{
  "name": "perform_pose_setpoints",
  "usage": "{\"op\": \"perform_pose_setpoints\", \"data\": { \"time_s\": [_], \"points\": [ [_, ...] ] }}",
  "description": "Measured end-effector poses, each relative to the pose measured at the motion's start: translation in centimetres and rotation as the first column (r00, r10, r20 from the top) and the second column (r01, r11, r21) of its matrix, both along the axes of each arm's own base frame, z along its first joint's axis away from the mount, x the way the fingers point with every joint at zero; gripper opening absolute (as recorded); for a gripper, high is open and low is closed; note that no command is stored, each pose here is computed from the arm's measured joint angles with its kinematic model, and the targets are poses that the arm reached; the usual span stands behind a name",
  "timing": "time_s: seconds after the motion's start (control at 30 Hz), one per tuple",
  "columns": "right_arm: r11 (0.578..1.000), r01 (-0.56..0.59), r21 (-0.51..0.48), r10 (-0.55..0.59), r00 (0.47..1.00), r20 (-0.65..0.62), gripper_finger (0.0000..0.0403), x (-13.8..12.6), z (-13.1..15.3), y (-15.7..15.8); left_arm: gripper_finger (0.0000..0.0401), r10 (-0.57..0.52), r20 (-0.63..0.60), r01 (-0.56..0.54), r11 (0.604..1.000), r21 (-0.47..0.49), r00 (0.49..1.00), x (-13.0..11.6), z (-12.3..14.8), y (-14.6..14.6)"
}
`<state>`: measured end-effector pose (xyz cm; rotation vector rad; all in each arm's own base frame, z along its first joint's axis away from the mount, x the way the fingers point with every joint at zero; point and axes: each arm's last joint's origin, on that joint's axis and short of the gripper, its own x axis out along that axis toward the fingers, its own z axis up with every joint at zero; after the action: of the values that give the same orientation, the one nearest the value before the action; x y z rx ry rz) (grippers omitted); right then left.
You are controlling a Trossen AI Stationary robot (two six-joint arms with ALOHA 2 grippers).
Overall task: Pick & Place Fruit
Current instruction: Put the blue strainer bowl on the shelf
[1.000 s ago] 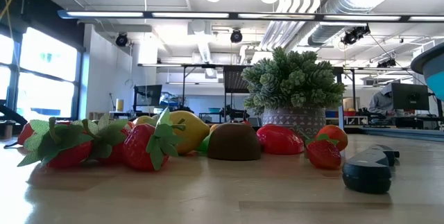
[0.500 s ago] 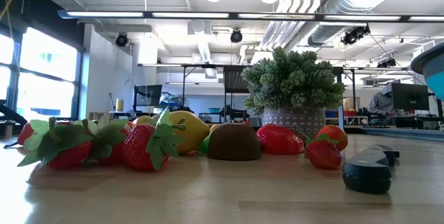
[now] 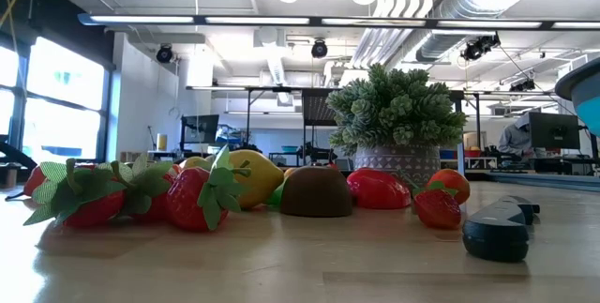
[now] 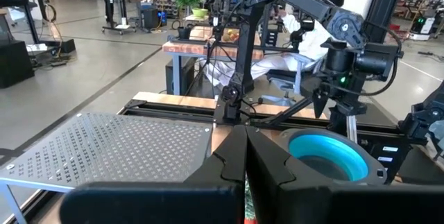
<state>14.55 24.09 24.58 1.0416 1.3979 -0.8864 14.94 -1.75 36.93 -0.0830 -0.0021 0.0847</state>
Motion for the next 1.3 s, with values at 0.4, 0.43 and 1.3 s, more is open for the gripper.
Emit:
{"op": "perform_pose_setpoints", "data": {
  "time_s": [0.4,0.43,1.3],
  "points": [
    [0.999,0.019,0.036,-0.018,1.000,-0.024,0.0250,-0.2,-2.6,-0.1,0.0000,0.000,-0.037,0.000,1.000,0.006,0.999,0.0,-0.4,0.0],
    [0.999,0.018,0.041,-0.017,1.000,-0.018,0.0247,-0.2,-2.9,-0.1,0.0000,0.002,-0.041,-0.002,1.000,0.007,0.999,0.0,-0.4,0.0],
    [0.999,-0.001,0.033,0.000,0.999,0.039,0.0108,-0.3,-5.0,-0.5,0.0000,0.034,-0.044,-0.034,0.999,0.009,0.998,0.0,-0.4,0.1]
  ]
}}
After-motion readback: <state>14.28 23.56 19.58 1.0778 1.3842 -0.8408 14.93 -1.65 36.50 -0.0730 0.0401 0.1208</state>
